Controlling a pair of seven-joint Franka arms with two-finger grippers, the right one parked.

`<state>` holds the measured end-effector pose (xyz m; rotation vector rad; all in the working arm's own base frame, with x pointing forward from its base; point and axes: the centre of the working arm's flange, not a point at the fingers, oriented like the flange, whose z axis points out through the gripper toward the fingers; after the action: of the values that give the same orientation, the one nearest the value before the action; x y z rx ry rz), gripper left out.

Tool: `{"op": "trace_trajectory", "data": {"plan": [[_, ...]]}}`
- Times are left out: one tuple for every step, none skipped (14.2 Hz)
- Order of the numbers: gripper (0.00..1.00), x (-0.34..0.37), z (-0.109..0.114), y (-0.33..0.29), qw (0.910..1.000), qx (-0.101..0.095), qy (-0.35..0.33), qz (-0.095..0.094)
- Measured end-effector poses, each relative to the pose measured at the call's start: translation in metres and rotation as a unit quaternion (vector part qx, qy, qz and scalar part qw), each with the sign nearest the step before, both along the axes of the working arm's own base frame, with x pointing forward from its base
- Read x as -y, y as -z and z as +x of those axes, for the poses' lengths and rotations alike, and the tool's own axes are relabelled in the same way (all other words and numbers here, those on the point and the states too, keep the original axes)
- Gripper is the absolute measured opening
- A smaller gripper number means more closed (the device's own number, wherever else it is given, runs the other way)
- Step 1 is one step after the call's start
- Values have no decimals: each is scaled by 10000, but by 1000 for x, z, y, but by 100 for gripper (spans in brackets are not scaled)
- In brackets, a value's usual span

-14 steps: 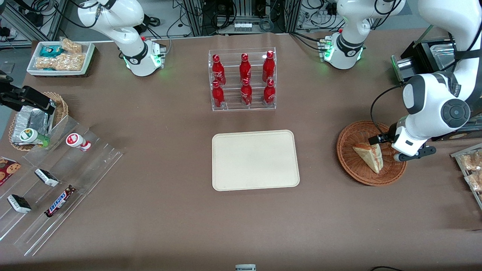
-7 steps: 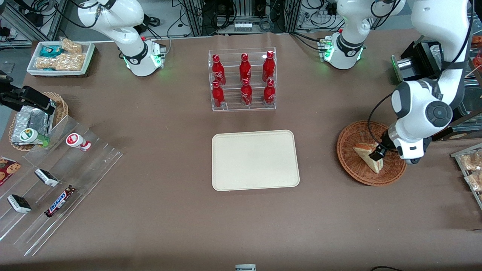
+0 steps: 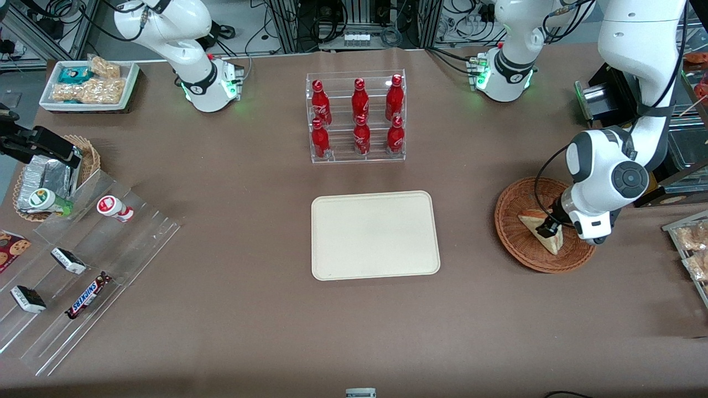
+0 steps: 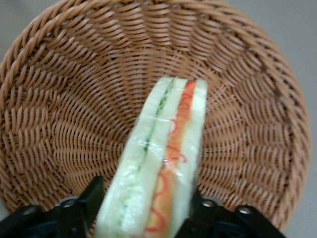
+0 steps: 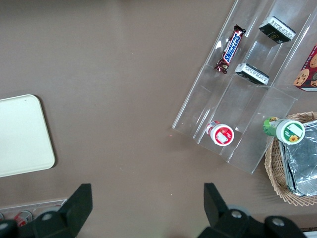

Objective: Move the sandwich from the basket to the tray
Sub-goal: 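Lower the open left gripper around the wrapped sandwich, then close the left gripper on the sandwich and lift it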

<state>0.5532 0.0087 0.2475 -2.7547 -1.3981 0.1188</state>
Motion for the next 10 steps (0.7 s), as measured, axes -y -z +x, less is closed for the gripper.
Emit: {"op": "trace_trajectory", "data": {"plan": [[57, 3, 5, -7, 10000, -60, 36, -3], [46, 8, 12, -19, 9998, -158, 124, -9], [38, 18, 20, -31, 9993, -241, 268, -20], [33, 30, 26, -43, 9986, -293, 437, -29], [31, 45, 31, -53, 9978, -296, 596, -34], [29, 61, 34, -58, 9969, -267, 743, -37], [27, 80, 35, -61, 9957, -237, 899, -40], [24, 100, 35, -62, 9939, -219, 1078, -43], [18, 125, 35, -62, 9916, -195, 1275, -57], [15, 153, 35, -62, 9890, -156, 1468, -108]]}}
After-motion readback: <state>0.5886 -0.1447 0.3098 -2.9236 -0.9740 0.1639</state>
